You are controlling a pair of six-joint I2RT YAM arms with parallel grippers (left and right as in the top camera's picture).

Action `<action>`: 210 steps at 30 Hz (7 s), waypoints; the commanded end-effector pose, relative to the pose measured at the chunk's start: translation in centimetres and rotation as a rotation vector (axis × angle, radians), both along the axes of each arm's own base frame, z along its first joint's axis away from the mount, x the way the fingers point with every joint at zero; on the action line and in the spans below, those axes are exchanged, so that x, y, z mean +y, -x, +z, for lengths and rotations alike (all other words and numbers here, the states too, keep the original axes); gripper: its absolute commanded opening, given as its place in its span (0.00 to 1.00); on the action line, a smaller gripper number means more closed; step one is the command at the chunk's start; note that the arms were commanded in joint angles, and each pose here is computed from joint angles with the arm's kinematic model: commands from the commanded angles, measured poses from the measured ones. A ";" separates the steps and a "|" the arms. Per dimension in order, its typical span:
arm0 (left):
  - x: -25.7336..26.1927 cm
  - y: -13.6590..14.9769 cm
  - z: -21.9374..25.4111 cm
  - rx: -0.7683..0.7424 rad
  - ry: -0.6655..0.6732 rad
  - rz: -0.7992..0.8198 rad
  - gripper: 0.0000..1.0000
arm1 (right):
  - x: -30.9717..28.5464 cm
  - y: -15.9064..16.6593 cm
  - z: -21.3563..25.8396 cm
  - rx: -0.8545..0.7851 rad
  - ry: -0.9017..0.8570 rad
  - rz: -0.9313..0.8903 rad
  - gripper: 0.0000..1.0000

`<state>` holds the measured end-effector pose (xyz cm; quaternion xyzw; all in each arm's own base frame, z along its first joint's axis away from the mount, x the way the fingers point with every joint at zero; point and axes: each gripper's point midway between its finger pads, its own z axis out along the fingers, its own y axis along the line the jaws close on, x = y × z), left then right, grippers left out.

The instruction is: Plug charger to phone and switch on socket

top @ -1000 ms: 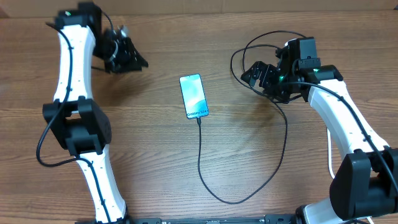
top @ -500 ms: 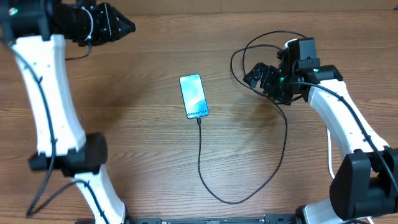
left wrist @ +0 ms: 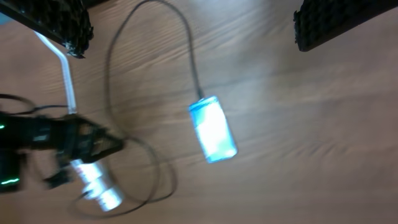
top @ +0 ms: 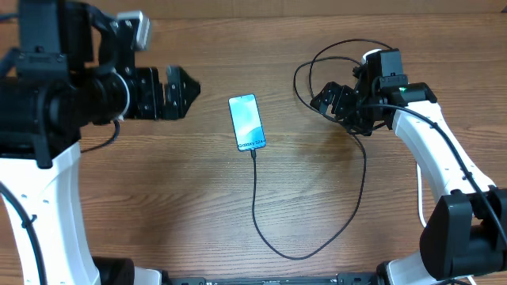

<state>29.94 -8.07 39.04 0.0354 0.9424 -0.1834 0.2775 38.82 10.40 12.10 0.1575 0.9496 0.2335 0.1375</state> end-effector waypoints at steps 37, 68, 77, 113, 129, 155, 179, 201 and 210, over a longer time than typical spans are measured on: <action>5.2 4.9 -17.8 0.216 -0.193 0.348 0.99 | -28.8 -6.3 4.0 -0.329 0.629 -0.711 1.00; 4.1 5.4 -12.5 -0.029 -0.167 0.194 1.00 | -28.6 -12.8 -0.5 -0.141 0.620 -0.270 1.00; 4.0 4.4 -14.1 0.038 -0.182 0.188 1.00 | -28.0 -12.8 -4.8 -0.066 0.560 -0.274 1.00; 3.6 3.8 -16.5 0.148 -0.186 0.166 1.00 | -26.9 -13.7 -9.2 -0.023 0.426 -0.375 1.00; 3.6 3.8 -16.5 0.149 -0.186 0.166 1.00 | -26.1 -13.0 -9.6 0.009 0.392 -0.355 1.00; 3.6 3.7 -16.5 0.144 -0.186 0.167 1.00 | -24.7 -13.0 -10.0 0.015 0.320 -0.320 1.00; 3.6 3.7 -16.5 0.144 -0.189 0.168 1.00 | -26.8 -13.2 -4.6 -0.047 0.363 -0.416 1.00; 3.6 3.7 -16.5 0.144 -0.189 0.168 1.00 | -29.6 -13.6 -6.6 -0.059 0.380 -0.525 1.00; 3.7 3.7 -16.5 0.144 -0.192 0.170 0.99 | -28.4 -13.5 -9.2 -0.015 0.323 -0.489 1.00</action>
